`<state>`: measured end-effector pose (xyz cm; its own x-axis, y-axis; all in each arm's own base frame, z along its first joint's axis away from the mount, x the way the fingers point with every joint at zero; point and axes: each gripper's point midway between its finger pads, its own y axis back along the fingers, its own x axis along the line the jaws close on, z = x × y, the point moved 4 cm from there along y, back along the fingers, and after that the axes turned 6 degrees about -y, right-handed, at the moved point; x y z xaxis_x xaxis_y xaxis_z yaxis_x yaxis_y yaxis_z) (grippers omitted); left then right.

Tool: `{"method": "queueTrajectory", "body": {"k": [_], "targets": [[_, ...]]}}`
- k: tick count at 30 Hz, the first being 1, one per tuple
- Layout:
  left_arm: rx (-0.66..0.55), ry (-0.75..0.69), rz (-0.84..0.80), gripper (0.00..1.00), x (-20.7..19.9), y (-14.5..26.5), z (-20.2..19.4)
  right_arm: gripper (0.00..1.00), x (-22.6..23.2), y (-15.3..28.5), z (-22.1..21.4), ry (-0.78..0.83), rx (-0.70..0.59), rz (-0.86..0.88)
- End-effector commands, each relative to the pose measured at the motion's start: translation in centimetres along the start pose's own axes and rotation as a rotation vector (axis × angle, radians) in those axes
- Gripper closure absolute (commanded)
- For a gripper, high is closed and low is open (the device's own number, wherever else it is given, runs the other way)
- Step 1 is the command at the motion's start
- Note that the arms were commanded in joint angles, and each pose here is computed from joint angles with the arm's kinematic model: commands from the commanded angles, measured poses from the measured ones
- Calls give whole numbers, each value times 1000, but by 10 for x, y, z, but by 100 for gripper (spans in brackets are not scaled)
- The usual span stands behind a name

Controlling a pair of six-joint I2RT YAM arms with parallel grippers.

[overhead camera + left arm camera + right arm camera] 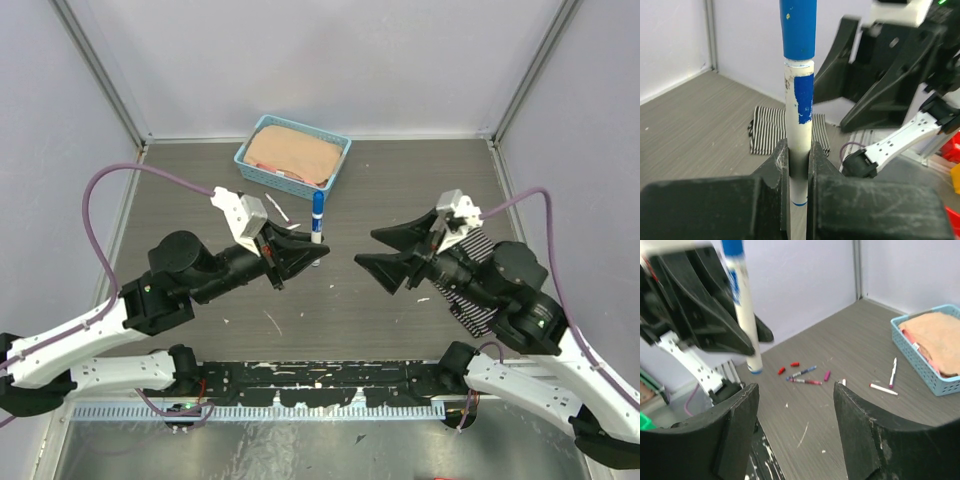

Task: Insert the pens into the pen caps
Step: Adjust the pen, then remove the pen cap from the pen.

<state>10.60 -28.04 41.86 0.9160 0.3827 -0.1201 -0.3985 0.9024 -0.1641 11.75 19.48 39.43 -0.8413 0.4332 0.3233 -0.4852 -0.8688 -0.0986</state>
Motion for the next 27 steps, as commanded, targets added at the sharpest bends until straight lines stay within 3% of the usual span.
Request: {"method": "queueTrajectory", "body": {"k": [1, 7, 19, 27], "targets": [[114, -40, 60, 100, 10, 5, -18, 34, 9, 11, 60, -65, -212, -54], [174, -24, 71, 100, 11, -1, -34, 33, 0, -4, 88, -206, -305, -159], [236, -9, 19, 100, 3, -13, -46, 34, -2, -43, 87, -292, -260, -147], [236, -3, 32, 100, 4, -13, -45, 58, -1, -48, 74, -285, -208, -128]]}}
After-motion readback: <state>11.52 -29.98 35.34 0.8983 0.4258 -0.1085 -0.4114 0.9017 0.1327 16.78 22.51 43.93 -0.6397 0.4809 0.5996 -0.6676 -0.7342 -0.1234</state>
